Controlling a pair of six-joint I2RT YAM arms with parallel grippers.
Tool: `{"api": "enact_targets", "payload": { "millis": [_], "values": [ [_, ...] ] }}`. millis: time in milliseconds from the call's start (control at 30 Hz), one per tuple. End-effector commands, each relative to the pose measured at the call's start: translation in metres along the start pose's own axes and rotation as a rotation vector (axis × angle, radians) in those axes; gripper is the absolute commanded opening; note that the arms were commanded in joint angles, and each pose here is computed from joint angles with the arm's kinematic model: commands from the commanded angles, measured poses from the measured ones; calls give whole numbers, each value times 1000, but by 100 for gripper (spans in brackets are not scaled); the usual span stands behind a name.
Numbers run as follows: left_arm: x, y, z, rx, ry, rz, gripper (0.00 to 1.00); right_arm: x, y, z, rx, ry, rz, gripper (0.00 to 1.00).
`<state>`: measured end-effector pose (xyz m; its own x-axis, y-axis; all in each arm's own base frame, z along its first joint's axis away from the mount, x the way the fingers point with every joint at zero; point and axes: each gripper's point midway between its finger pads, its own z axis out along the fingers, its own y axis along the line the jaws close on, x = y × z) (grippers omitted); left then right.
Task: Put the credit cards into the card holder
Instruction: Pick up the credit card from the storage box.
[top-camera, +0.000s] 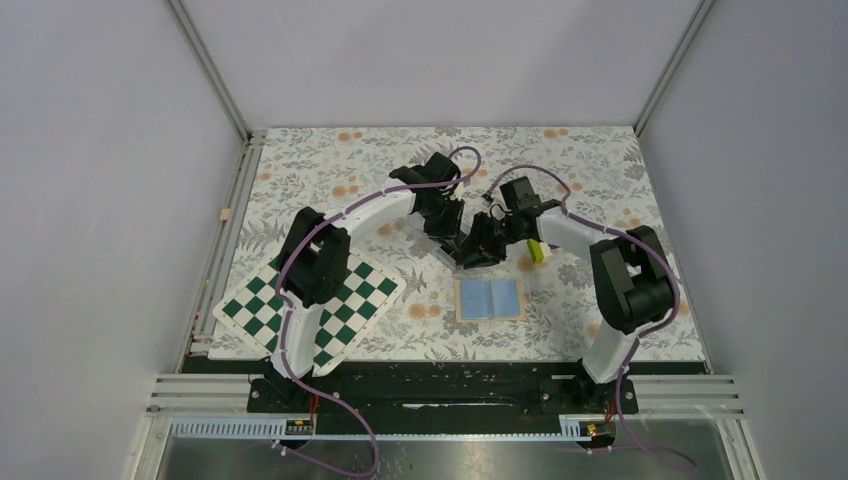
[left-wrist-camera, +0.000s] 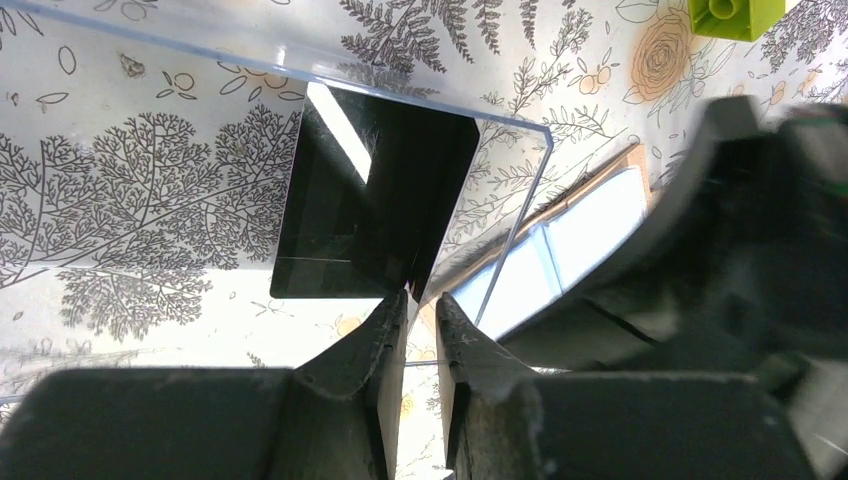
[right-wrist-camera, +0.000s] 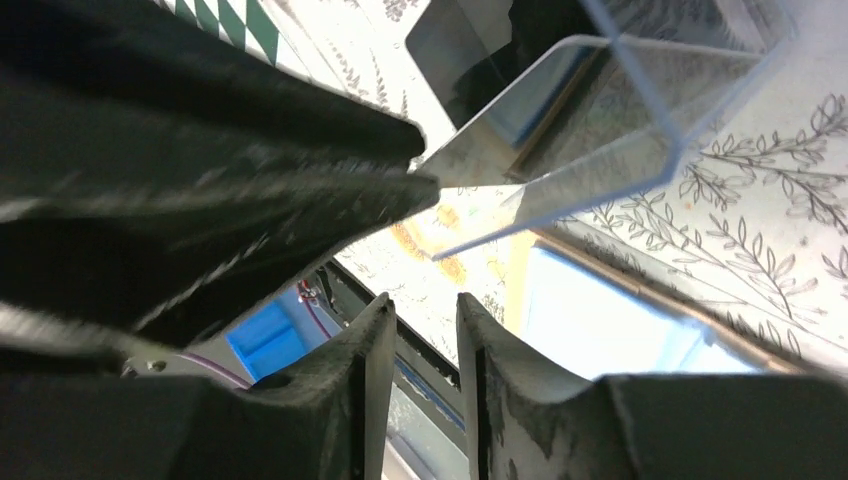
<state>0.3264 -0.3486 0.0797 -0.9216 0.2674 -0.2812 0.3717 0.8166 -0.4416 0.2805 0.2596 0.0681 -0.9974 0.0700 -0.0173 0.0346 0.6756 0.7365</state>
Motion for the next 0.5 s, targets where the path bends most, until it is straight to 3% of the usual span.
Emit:
{"api": "enact_targets", "payload": {
  "millis": [0,167,467],
  "values": [
    [-4,-1,-4,18,-11,12,17,-6,25,-38,12,-92,-110,39],
    [-3,0,-1,19,-4,11,16,-9,32,-66,36,-175,-148,46],
    [2,0,5,18,13,24,14,-14,27,-82,49,-211,-135,49]
  ]
}}
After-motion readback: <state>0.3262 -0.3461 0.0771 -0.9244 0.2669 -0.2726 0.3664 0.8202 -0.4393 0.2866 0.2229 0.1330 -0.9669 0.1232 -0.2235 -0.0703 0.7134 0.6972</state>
